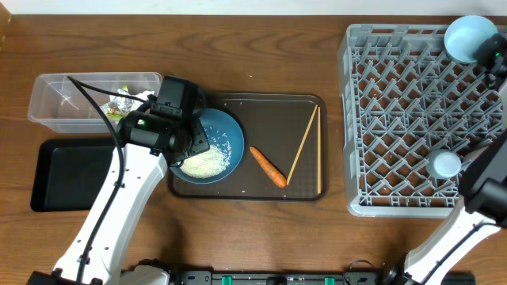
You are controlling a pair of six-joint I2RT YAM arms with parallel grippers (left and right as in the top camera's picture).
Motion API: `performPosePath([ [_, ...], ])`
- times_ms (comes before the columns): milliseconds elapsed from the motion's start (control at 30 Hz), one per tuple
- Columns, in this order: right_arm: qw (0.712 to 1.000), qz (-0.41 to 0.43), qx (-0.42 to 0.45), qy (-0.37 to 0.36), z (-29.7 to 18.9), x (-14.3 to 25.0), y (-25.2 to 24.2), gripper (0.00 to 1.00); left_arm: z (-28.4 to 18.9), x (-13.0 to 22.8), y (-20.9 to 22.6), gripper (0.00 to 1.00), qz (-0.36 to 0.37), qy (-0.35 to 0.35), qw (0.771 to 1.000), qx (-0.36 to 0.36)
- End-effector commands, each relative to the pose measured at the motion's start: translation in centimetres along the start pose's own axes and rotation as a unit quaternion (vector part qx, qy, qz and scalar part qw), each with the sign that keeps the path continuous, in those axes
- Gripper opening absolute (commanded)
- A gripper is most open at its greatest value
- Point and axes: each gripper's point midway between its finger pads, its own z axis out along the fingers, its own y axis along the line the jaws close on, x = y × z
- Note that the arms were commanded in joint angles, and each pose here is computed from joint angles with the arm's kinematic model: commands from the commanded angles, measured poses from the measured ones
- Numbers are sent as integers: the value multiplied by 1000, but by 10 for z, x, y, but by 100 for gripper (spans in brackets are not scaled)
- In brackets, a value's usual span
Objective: Sort waste into correct bins and load items into the dishwasher rack
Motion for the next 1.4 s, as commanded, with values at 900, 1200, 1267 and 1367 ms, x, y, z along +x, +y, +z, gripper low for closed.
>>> performPosePath([
  [900,990,-53,124,44,-14,16,-57,35,-1,1,3,52,-5,-1,1000,-3],
  [1200,992,-24,90,84,15,48,-55,35,-1,1,3,52,-5,-1,1000,-3],
  [1267,992,-20,90,86,16,50,-55,33,-1,1,3,52,-5,-1,1000,-3],
  [1367,993,-20,88,79,15,45,-53,32,-1,1,3,52,-6,-1,1000,-3],
])
